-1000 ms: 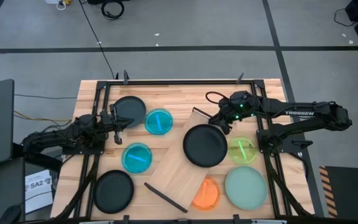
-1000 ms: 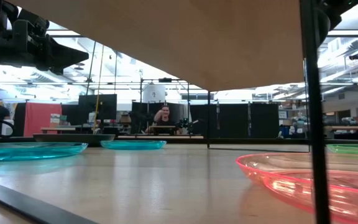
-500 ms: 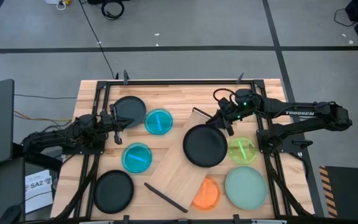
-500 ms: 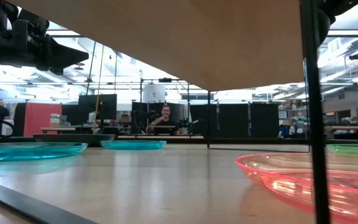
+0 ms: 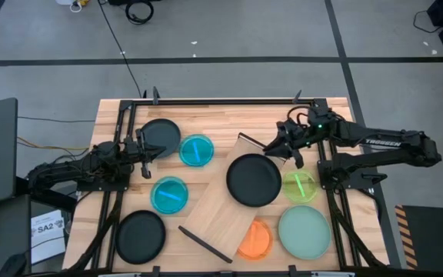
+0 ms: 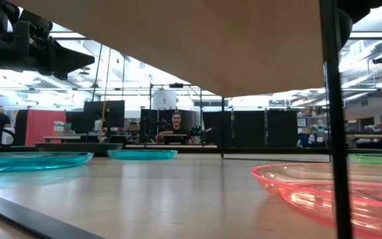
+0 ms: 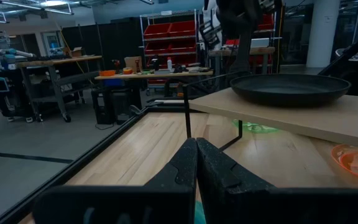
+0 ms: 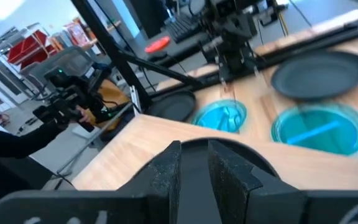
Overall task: Place and stack plates onto a shelf
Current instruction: Put the green plate on the shelf
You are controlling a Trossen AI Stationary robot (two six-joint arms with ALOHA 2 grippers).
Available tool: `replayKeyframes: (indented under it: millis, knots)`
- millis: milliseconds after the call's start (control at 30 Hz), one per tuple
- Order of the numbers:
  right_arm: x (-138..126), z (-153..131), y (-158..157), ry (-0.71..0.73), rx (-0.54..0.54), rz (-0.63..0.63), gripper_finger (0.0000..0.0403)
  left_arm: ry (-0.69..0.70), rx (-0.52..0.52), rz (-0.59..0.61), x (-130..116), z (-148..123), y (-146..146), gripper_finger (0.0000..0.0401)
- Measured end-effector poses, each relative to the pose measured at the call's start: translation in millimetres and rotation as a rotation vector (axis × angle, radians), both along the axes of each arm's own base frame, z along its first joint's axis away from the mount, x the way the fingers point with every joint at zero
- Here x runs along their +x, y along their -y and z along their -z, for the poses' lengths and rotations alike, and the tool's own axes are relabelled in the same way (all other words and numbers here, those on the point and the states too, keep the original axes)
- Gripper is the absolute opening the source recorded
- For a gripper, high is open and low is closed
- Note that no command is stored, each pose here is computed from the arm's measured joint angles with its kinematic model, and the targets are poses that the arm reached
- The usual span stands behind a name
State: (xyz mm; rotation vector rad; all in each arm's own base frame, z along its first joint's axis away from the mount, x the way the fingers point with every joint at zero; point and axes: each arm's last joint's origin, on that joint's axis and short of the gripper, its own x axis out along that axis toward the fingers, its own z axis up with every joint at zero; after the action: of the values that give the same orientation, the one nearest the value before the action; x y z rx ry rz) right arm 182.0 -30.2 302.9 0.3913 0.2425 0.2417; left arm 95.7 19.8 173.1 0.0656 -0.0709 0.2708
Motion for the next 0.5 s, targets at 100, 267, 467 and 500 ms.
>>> replayKeyframes:
  millis: [100,267,467,500]
  knots:
    - [-8.0,-6.1,-1.7,0.035,-0.009,0.002,0.0086,-0.001,0.0,0.0,0.0,0.1,0.0,0.0011]
    - [-19.7,-18.5,-2.2,0.051,-0.017,0.019,0.0086,-0.001,0.0,0.0,0.0,0.1,0.0,0.0011]
    - [-37.8,-53.2,-0.5,-0.202,-0.159,0.168,0.0086,0.0,0.0,0.0,0.0,0.1,0.0,0.0011]
    - [-41.8,-59.1,-0.3,-0.26,-0.185,0.196,0.0086,0.0,0.0,0.0,0.0,0.1,0.0,0.0011]
